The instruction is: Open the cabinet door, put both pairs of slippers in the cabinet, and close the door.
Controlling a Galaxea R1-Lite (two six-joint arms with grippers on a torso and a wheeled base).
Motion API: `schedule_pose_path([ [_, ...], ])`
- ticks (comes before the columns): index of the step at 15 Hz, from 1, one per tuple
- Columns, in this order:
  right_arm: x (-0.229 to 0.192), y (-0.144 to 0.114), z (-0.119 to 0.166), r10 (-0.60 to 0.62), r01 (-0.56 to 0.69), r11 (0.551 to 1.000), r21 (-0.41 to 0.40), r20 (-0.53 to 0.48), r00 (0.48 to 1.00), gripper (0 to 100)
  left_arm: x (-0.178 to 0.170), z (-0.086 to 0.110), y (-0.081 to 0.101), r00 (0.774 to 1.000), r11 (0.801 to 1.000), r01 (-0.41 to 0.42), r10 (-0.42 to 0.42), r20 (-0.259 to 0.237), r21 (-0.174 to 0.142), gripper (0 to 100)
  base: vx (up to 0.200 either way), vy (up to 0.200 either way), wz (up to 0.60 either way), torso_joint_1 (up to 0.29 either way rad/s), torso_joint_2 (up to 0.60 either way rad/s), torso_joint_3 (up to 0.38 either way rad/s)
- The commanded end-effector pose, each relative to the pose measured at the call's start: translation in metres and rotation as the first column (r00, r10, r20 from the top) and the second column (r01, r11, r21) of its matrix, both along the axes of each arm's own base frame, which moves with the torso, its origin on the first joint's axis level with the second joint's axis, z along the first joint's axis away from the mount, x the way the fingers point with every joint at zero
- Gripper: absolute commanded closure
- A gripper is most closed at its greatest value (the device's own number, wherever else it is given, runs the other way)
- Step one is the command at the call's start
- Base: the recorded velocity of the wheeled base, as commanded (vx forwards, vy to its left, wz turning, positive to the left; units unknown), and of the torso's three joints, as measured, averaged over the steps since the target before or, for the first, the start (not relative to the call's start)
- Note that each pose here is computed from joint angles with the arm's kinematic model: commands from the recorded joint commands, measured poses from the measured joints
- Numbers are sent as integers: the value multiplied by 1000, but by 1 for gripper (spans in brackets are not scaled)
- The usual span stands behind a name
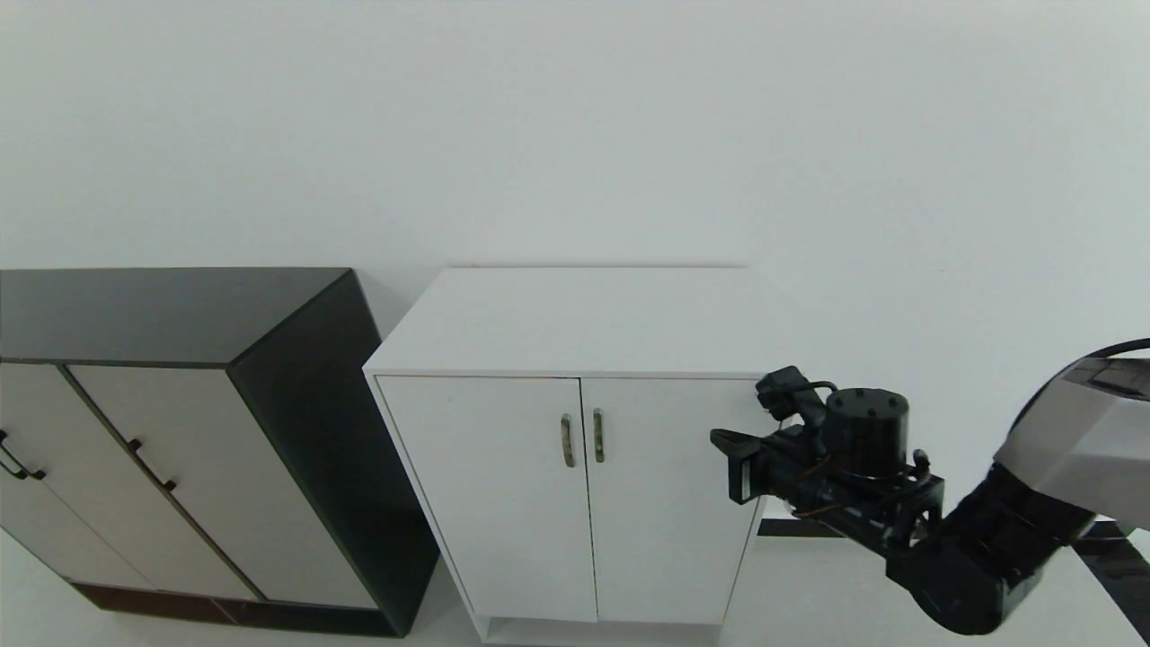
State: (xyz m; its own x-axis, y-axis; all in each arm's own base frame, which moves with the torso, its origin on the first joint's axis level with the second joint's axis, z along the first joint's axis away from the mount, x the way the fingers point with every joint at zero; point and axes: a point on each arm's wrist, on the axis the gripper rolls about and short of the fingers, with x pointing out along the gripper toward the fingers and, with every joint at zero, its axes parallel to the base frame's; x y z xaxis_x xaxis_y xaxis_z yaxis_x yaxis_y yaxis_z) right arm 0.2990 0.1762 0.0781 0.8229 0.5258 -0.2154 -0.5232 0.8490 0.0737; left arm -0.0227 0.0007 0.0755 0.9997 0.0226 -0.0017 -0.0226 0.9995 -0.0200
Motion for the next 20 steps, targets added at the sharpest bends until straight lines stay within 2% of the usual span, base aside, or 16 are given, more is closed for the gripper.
schedule_pose_path([
  [1,-45,-33,18,-34,34,999,-3,37,999,100,0,0,0,1000,1000,0,0,-1,0,100,0,0,0,0,0,0],
  [6,-114,-102,23,-151,155,984,-85,46,987,100,0,0,0,1000,1000,0,0,0,-1,100,0,0,0,0,0,0],
  [8,-133,-128,26,-236,244,961,-129,70,969,100,0,0,0,1000,1000,0,0,0,0,100,0,0,0,0,0,0],
  [10,-153,-149,34,-312,316,938,-140,48,949,100,0,0,0,1000,1000,0,0,0,0,100,0,0,0,0,0,0],
  [11,-159,-150,35,-306,308,940,-145,36,951,100,0,0,0,1000,1000,0,0,-1,0,100,0,0,0,0,0,0],
  [13,-207,-159,35,-302,294,940,-172,-20,953,100,0,0,0,1000,1000,0,0,0,0,100,0,0,0,0,0,0],
  [16,-251,-167,23,-301,283,939,-195,-68,951,100,0,0,0,1000,1000,0,0,0,-1,100,0,0,0,0,0,0],
  [20,-278,-171,10,-302,283,940,-193,-78,950,100,0,0,0,1000,1000,0,0,0,-1,100,0,0,0,0,0,0],
])
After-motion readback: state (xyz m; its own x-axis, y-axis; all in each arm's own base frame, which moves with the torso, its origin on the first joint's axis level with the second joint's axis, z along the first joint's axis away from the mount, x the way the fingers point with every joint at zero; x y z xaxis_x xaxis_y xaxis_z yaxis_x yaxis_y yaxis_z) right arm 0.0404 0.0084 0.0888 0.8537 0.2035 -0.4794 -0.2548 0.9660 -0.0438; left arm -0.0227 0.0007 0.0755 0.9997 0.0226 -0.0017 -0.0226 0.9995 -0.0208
